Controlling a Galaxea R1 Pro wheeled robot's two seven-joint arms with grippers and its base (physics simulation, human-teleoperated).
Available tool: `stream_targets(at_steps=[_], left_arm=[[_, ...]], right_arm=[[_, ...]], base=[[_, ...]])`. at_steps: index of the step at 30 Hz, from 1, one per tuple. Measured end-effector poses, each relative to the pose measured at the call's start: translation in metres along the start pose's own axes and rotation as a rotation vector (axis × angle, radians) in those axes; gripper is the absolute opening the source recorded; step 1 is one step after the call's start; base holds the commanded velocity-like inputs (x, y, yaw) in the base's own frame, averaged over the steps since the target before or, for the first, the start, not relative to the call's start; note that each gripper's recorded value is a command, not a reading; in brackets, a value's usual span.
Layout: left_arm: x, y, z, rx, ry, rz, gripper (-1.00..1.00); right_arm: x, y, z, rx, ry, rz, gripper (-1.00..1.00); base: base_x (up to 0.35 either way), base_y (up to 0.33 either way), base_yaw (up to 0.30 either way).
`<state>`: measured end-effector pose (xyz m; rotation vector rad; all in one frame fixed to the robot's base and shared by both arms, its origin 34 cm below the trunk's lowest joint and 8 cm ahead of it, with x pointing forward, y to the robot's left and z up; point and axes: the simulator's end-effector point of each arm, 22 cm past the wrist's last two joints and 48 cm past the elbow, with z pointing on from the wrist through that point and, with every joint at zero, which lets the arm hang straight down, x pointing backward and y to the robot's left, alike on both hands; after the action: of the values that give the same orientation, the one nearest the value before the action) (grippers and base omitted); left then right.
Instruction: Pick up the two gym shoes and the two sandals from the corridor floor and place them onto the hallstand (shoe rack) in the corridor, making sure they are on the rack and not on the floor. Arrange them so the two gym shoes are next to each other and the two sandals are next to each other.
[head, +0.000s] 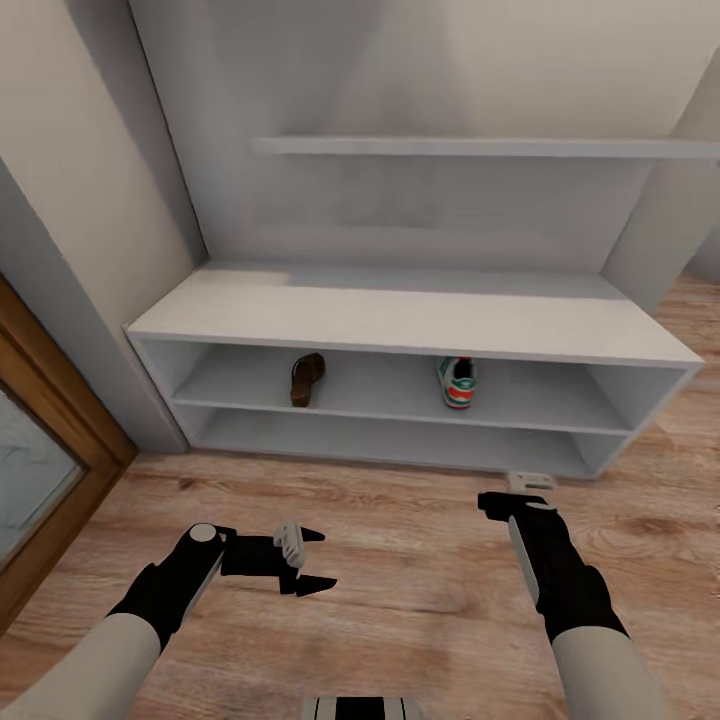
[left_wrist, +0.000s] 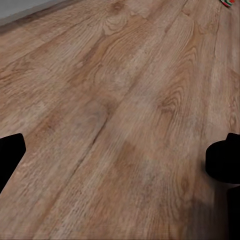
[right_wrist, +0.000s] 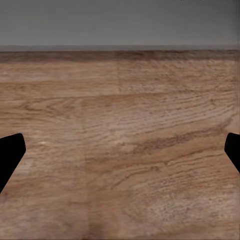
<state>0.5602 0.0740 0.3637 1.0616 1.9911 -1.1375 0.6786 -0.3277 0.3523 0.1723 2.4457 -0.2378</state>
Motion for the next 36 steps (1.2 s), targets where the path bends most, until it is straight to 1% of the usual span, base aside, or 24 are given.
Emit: stream_targets(at_steps=[9, 36], left_arm=[[-0.0013, 0.0008, -0.0018, -0.003, -0.001, 0.002, 1.00], [-0.0078, 0.0004, -0.0049, -0.011, -0.007, 0.014, 1.00]], right_arm=[[-0.0034, -0.0006, -0.0018, 0.000, -0.007, 0.001, 1.00], [-0.0102, -0.0014, -0.0068, -0.001, -0.020, 0.007, 1.00]], base=[[0.000, 0.000, -0.247], [0.000, 0.000, -0.289]])
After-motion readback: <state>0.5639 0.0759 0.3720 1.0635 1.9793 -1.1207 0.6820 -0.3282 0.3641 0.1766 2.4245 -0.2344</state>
